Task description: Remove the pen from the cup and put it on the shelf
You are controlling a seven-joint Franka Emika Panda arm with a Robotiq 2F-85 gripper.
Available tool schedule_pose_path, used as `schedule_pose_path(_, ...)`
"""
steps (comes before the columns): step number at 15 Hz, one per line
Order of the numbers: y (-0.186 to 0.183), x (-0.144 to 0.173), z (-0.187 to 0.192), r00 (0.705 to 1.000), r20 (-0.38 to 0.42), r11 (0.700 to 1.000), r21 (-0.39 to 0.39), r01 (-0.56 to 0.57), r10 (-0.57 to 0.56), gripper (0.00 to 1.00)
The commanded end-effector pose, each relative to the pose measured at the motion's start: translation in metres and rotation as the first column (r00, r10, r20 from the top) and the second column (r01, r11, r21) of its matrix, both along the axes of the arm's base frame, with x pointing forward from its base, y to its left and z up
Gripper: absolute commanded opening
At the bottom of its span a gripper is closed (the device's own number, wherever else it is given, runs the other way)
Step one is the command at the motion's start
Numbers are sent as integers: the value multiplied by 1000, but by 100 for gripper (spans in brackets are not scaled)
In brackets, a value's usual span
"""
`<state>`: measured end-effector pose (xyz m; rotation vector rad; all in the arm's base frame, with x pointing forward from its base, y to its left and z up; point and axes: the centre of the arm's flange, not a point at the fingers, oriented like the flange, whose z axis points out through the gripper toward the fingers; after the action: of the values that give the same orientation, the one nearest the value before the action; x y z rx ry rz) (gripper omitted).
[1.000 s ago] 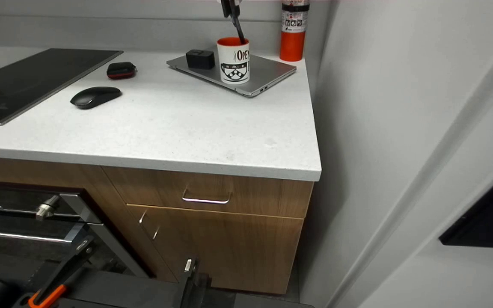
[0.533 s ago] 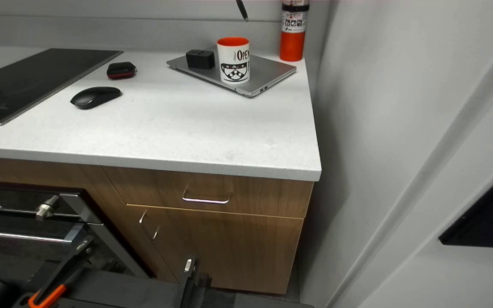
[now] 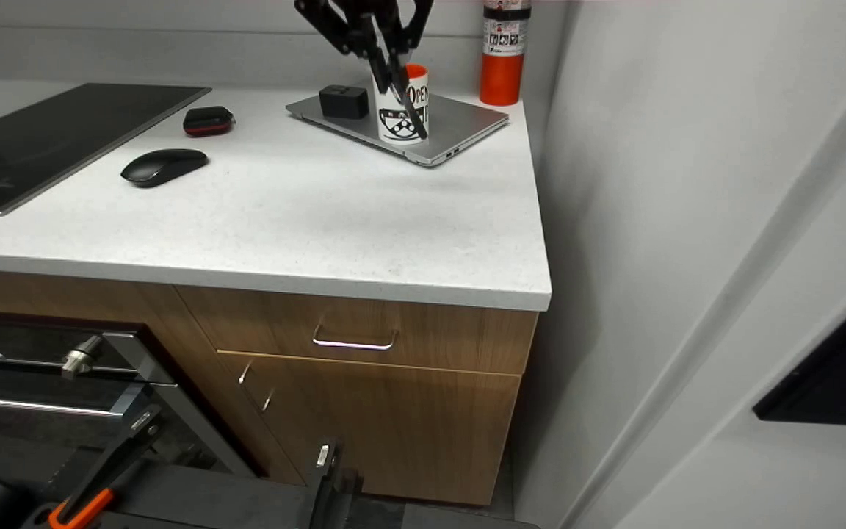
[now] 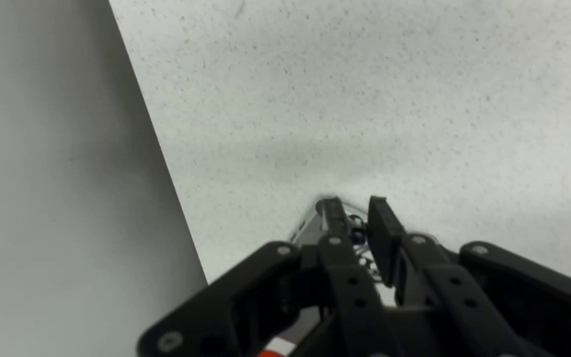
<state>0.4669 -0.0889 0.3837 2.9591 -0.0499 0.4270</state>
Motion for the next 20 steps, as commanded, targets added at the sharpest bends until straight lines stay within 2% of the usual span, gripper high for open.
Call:
schedule_pose_path(1,9,39,-34,990,-141,994,-112,-14,-2,4)
schedule_pose_path(5,15,58,-56,974,-225,982,-182,-43,1,4)
schedule_pose_path(7,19,67,-59,967,-252,979,-190,-68,18,4)
schedule_pose_path(8,22,72,-57,964,-263,982,-166,-89,43,17)
schedule_pose_path(9,24,74,-57,964,-262,982,-158,-100,56,42)
schedule_pose_path(10,25,75,-55,964,-260,982,-154,-107,64,43)
schedule_pose_path(17,20,81,-55,961,-264,986,-120,-115,80,95)
schedule_pose_path(18,19,82,-54,962,-262,987,-114,-112,79,100)
schedule_pose_path(20,18,84,-53,964,-257,989,-105,-102,72,100)
